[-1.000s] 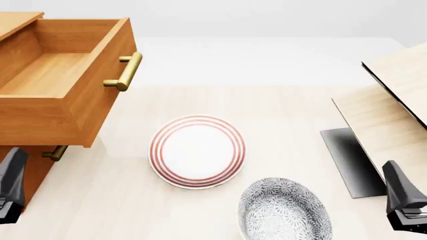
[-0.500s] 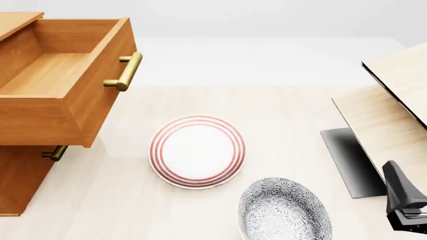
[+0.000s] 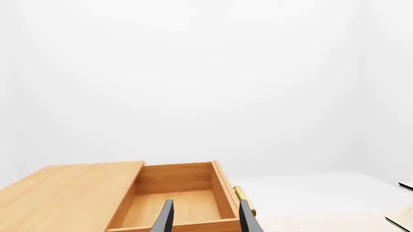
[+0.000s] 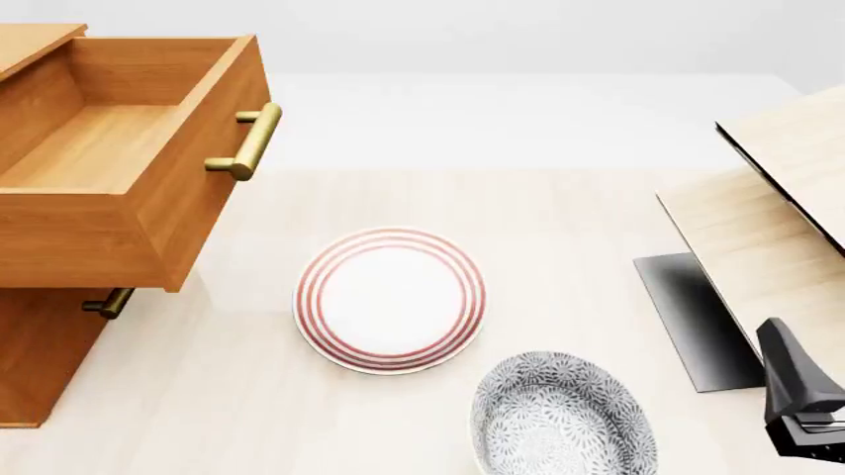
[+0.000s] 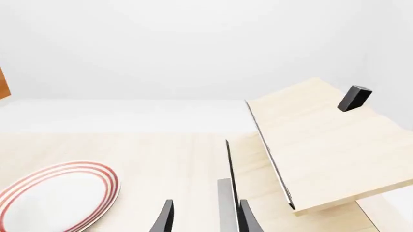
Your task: Close the top drawer of the cabinet.
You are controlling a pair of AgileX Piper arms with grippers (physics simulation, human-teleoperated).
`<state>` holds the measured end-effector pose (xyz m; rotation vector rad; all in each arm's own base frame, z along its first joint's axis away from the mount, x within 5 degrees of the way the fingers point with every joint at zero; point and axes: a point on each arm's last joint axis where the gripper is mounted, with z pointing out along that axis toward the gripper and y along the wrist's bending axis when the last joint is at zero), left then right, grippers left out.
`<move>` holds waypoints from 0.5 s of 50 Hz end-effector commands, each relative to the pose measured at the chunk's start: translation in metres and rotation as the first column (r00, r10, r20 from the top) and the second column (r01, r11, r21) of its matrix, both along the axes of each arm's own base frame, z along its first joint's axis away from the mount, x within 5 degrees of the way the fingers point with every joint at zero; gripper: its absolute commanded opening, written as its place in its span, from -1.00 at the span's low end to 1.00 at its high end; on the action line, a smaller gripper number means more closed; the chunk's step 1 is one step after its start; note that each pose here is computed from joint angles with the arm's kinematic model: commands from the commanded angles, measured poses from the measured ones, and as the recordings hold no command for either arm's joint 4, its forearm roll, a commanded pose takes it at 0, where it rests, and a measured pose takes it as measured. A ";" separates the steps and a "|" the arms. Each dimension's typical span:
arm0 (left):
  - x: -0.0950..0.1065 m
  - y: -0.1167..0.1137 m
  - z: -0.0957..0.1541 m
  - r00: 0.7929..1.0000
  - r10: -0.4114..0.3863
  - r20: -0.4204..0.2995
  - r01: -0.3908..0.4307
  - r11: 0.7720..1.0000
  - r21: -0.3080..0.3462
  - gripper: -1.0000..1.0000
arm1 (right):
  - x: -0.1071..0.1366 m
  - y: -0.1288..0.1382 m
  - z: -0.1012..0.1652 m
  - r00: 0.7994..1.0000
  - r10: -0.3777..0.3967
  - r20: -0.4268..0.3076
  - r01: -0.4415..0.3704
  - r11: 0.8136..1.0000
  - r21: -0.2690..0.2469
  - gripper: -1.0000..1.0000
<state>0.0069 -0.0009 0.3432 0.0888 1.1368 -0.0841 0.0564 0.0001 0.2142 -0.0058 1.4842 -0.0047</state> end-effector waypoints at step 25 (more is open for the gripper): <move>0.017 -0.006 0.020 0.993 -0.108 0.043 0.103 0.990 0.091 1.00 | 0.000 0.000 0.000 1.000 0.000 0.000 0.000 1.000 0.000 1.00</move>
